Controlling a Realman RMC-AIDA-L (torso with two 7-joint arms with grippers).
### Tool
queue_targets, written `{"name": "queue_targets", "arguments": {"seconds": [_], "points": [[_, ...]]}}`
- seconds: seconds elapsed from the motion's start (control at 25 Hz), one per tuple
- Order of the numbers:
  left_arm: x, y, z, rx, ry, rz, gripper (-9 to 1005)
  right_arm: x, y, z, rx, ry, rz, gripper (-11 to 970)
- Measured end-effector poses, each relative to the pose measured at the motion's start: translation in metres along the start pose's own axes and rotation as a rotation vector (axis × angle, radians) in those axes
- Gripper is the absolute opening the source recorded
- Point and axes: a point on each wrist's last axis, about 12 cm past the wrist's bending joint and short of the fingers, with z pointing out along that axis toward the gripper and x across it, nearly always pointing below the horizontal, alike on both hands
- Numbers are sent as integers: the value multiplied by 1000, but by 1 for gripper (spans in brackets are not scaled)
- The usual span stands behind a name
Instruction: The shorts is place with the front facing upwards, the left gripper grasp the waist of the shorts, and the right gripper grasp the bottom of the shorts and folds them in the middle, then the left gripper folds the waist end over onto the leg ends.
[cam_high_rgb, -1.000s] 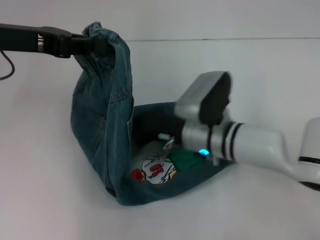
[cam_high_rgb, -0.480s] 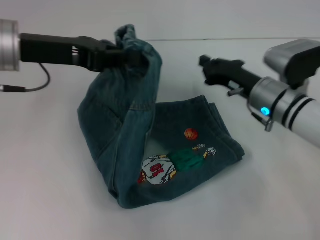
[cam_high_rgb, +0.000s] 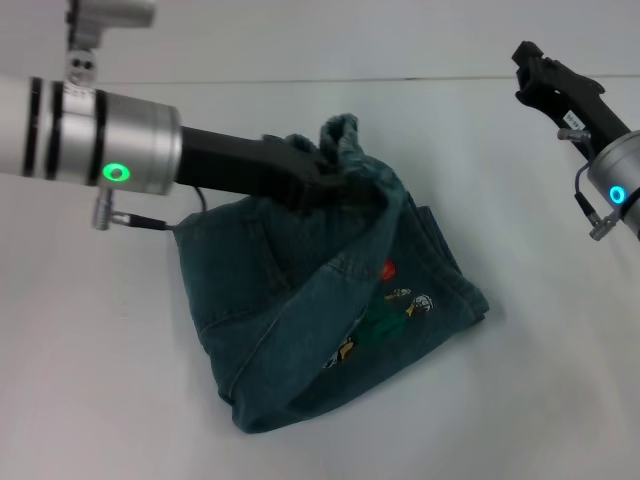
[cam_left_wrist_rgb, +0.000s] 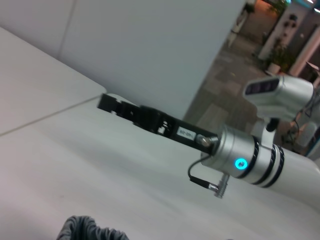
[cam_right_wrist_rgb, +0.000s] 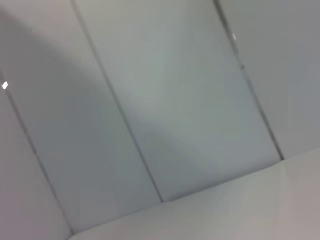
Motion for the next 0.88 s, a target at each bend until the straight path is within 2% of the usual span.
{"name": "queue_targets", "arguments": {"seconds": [0.36, 0.48, 0.68, 0.88], "points": [[4, -17, 53, 25, 148, 102, 74, 0, -7, -6, 28, -12, 34, 1], [4, -17, 58, 13, 158, 115, 274, 1, -7, -7, 29, -11, 34, 1], [1, -17, 59, 8, 127, 117, 504, 2, -7, -8, 33, -10, 38, 1], [0, -14, 45, -8, 41, 92, 711, -1, -7, -11, -1, -25, 42, 4]]}}
